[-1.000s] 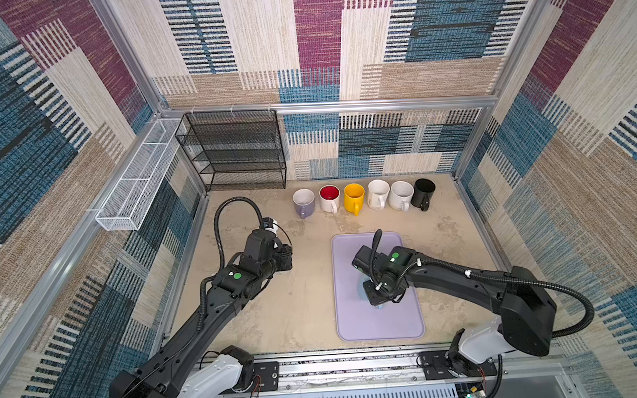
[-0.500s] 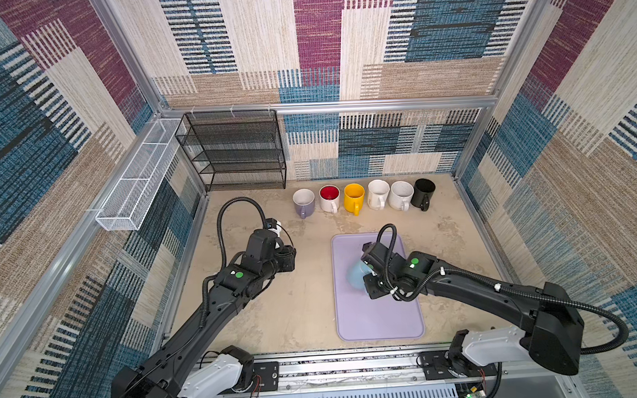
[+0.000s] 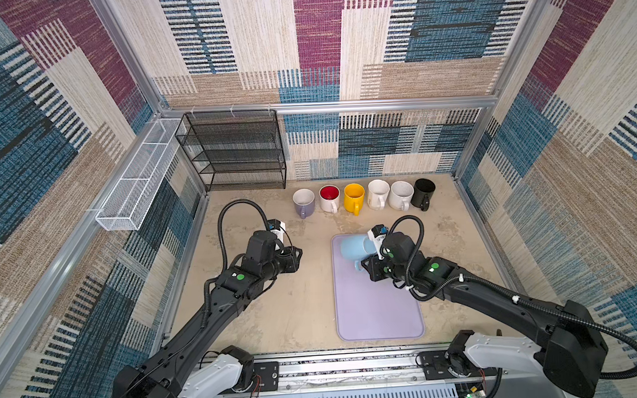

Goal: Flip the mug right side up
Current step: 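Close the left gripper on the light blue mug rim while the right gripper holds it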

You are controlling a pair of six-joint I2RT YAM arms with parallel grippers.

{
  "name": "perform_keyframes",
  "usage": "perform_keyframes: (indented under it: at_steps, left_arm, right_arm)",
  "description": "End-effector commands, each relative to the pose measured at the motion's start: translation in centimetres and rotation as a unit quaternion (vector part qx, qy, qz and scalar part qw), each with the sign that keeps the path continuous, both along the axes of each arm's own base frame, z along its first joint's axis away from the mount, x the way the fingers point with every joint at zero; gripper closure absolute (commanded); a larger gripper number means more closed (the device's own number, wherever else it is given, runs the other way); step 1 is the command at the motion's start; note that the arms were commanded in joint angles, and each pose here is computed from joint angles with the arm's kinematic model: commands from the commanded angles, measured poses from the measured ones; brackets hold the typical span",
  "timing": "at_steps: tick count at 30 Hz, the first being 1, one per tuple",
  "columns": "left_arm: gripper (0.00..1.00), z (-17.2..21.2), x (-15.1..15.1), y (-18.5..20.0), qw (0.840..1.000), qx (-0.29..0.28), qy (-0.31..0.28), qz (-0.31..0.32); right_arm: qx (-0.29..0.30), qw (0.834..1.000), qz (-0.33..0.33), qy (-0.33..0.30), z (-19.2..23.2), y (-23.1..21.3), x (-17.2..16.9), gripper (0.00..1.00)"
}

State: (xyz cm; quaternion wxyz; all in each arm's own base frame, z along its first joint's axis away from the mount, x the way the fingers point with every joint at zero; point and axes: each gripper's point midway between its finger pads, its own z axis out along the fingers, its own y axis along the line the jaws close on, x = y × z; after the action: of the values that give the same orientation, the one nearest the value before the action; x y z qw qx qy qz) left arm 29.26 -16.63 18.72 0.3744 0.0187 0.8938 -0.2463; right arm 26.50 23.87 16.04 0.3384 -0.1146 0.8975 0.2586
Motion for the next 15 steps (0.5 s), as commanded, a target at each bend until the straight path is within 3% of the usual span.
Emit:
perform_keyframes:
  at_steps: [1, 15]
  left_arm:
    - [0.58, 1.2, 0.3, -1.6, 0.999, -0.049, -0.01, -0.02]
    - [0.58, 5.5, -1.4, -5.1, 0.981, -0.144, -0.07, -0.111]
  right_arm:
    - [0.073, 0.994, 0.034, -0.074, 4.5, 1.7, 1.6, 1.0]
    - [0.189, 0.964, 0.127, -0.135, 11.1, 2.7, 1.4, 1.0]
